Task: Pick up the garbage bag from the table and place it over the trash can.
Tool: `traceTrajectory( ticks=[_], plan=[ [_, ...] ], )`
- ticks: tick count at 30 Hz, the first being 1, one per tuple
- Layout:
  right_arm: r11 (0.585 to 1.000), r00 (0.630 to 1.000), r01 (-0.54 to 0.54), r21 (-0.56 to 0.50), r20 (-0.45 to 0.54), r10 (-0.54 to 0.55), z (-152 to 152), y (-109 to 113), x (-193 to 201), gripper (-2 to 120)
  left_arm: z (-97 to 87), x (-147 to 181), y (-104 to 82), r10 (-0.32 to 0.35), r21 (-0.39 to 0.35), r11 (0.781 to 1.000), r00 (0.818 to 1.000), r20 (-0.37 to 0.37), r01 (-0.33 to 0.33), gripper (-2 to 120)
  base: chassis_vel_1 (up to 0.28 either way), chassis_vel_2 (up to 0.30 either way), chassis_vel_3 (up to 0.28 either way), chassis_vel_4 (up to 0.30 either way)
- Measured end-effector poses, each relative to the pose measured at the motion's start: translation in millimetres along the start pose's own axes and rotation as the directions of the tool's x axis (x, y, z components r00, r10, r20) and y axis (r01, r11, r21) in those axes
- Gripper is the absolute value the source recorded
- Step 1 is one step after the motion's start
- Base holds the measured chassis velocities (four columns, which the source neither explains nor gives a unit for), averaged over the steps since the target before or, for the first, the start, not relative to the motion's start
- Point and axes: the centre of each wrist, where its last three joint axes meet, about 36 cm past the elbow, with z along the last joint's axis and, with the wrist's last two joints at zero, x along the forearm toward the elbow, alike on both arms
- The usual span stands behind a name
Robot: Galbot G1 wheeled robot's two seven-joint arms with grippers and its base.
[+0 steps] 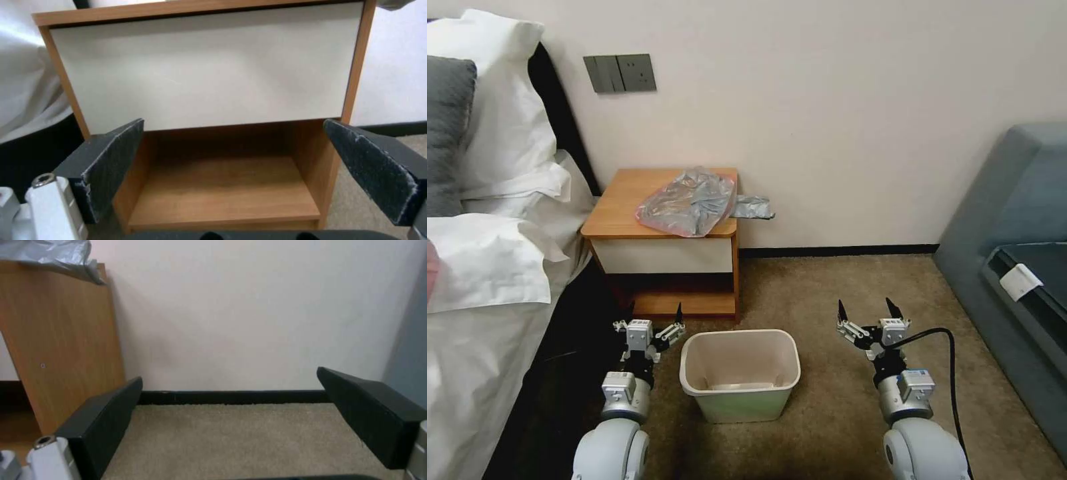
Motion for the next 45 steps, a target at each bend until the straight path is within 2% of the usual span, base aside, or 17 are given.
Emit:
traceTrajectory(
  ticks=[10, 12, 13, 17, 18, 20, 21, 22, 24, 26, 29, 35, 39, 43, 44, 45],
  plan=[
    [1.0, 1.0, -0.003, -0.001, 0.007, 0.003, -3.6, 0.5, 2.3, 100, -4.1, 1.4, 2.4, -0.008, 0.0, 1.0, 1.0, 0.009, 0.008, 100, 0.0, 0.0, 0.0, 0.0],
    [1.0, 0.999, -0.02, -0.006, 0.038, 0.02, -20.7, 4.0, 13.7, 100, -23.8, 9.3, 15.2, -0.053, 0.006, 0.999, 0.997, 0.053, 0.053, 100, 0.0, 0.0, 0.0, 0.0],
    [1.0, 0.999, -0.02, -0.006, 0.038, 0.02, -20.7, 4.0, 13.7, 100, -23.8, 9.3, 15.2, -0.053, 0.006, 0.999, 0.997, 0.053, 0.053, 100, 0.0, 0.0, 0.0, 0.0],
    [0.998, 0.993, -0.06, -0.021, 0.101, 0.062, -60.1, 10.8, 40.4, 100, -68.1, 31.3, 39.7, -0.144, 0.015, 0.99, 0.979, 0.144, 0.143, 100, 0.0, 0.0, 0.0, 0.0],
    [0.998, 0.993, -0.06, -0.021, 0.101, 0.062, -60.1, 10.8, 40.4, 100, -68.1, 31.3, 39.7, -0.144, 0.015, 0.99, 0.979, 0.144, 0.143, 100, 0.0, 0.0, 0.0, 0.0],
    [0.996, 0.989, -0.071, -0.056, 0.127, 0.078, -80.8, 14.1, 53.3, 100, -94.4, 46.1, 51.0, -0.189, 0.016, 0.982, 0.962, 0.198, 0.189, 100, 0.0, 0.0, 0.0, 0.0],
    [0.996, 0.989, -0.071, -0.056, 0.127, 0.078, -80.8, 14.1, 53.3, 100, -94.4, 46.1, 51.0, -0.189, 0.016, 0.982, 0.962, 0.198, 0.189, 100, 0.0, 0.0, 0.0, 0.0],
    [0.995, 0.99, -0.06, -0.081, 0.122, 0.07, -83.1, 16.1, 55.5, 100, -103.0, 53.6, 54.5, -0.192, 0.02, 0.981, 0.961, 0.201, 0.191, 100, 0.0, 0.0, 0.0, 0.0],
    [0.994, 0.993, -0.044, -0.097, 0.109, 0.055, -81.6, 16.8, 57.7, 100, -98.4, 64.6, 57.3, -0.156, 0.013, 0.988, 0.98, 0.121, 0.155, 100, 0.0, 0.0, 0.0, 0.0],
    [0.994, 0.993, -0.035, -0.1, 0.104, 0.046, -80.4, 16.7, 58.3, 100, -96.1, 66.9, 58.4, -0.143, 0.006, 0.99, 0.984, 0.103, 0.144, 100, 0.0, 0.0, 0.0, 0.0],
    [0.994, 0.996, -0.01, -0.11, 0.086, 0.019, -74.8, 15.6, 59.2, 100, -82.0, 71.8, 61.1, -0.116, -0.015, 0.993, 0.992, 0.042, 0.117, 100, 0.0, 0.0, 0.0, 0.0],
    [0.992, 0.997, 0.017, -0.128, 0.071, -0.007, -69.4, 15.1, 59.1, 100, -75.2, 76.8, 60.2, -0.104, -0.023, 0.994, 0.995, 0.015, 0.104, 100, 0.0, 0.0, 0.0, 0.0],
    [0.983, 0.997, 0.039, -0.178, 0.072, -0.027, -69.7, 14.5, 55.9, 100, -74.7, 78.4, 58.6, -0.103, -0.024, 0.994, 0.994, 0.016, 0.104, 100, 0.0, 0.0, 0.0, 0.0],
    [0.92, 0.996, 0.091, -0.38, 0.04, -0.082, -82.5, 15.6, 44.8, 100, -77.7, 79.5, 54.9, -0.104, -0.016, 0.994, 0.994, 0.03, 0.105, 100, 0.0, 0.0, 0.0, 0.0],
    [0.92, 0.996, 0.091, -0.38, 0.04, -0.082, -82.5, 15.6, 44.8, 100, -77.7, 79.5, 54.9, -0.104, -0.016, 0.994, 0.994, 0.03, 0.105, 100, 0.0, 0.0, 0.0, 0.0],
    [0.883, 0.993, 0.114, -0.456, 0.029, -0.113, -86.5, 16.1, 39.0, 100, -77.7, 79.8, 54.1, -0.104, -0.016, 0.994, 0.994, 0.032, 0.105, 100, 0.0, 0.0, 0.0, 0.0]
  ],
)
